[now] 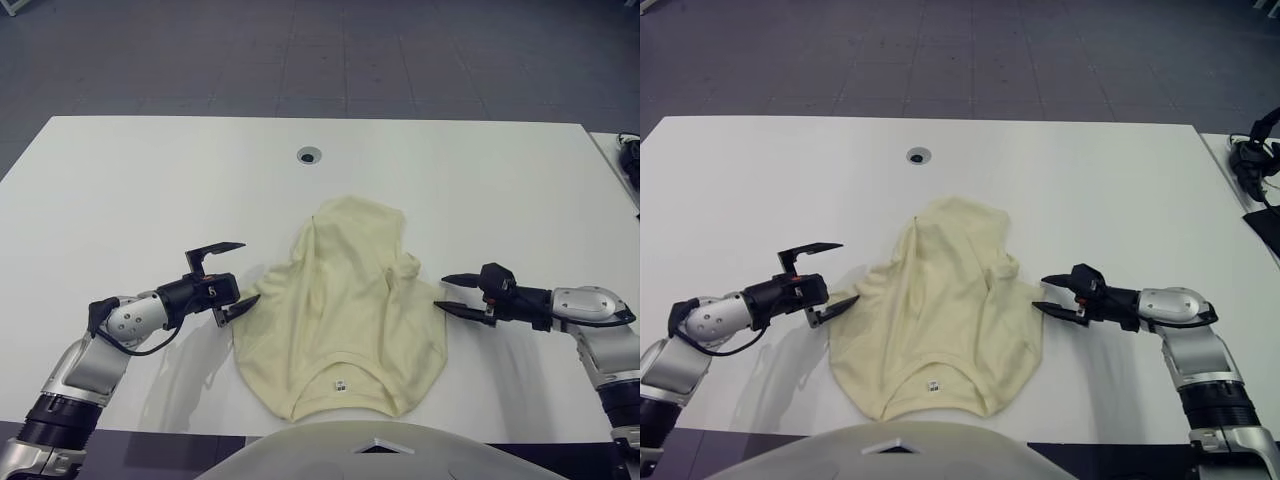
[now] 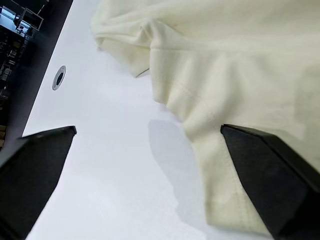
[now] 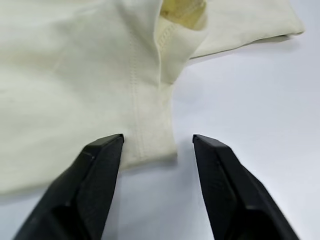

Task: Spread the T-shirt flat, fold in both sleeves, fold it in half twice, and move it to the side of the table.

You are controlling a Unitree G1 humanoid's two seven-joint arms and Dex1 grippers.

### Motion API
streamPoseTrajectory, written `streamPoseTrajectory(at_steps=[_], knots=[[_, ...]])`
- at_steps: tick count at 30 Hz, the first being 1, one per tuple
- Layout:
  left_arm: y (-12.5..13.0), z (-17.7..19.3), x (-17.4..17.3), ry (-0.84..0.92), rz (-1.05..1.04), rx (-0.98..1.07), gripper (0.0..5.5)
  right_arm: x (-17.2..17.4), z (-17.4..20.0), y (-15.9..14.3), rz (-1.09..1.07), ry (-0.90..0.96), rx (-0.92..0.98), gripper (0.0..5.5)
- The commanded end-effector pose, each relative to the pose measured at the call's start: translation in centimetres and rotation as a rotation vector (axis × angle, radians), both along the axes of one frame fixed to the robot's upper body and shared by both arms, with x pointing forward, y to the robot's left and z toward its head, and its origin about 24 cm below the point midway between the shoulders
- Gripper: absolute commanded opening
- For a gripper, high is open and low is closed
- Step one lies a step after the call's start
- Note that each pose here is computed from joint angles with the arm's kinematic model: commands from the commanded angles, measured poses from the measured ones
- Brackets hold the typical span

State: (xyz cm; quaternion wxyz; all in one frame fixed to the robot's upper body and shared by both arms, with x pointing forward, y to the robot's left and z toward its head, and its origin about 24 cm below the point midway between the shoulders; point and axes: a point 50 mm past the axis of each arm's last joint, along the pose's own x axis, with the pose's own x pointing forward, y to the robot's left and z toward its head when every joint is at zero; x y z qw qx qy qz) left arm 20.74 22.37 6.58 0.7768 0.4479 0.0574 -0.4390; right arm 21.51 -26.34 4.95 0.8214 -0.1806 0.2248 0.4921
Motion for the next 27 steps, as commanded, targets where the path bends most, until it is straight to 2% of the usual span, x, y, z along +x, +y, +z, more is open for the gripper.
streamPoseTrajectory(at_steps=[1,12,20,27], knots=[[0.3,-0.9,-0.8,0.047,-0.013,0.054,5.40,-0.3,-0.7,0.0,-0.002,0.027,-0.014,1.82],[0.6,-1.4,-1.3,0.058,-0.011,0.072,5.40,-0.7,-0.7,-0.2,-0.005,0.021,-0.018,0.06],[1.9,-3.0,-2.4,0.103,-0.002,0.174,5.40,-2.3,0.5,-1.3,-0.028,0.006,-0.010,0.01],[3.4,-2.1,-3.7,0.073,0.046,0.200,5.40,-5.4,1.9,-3.3,-0.046,0.057,-0.011,0.01]])
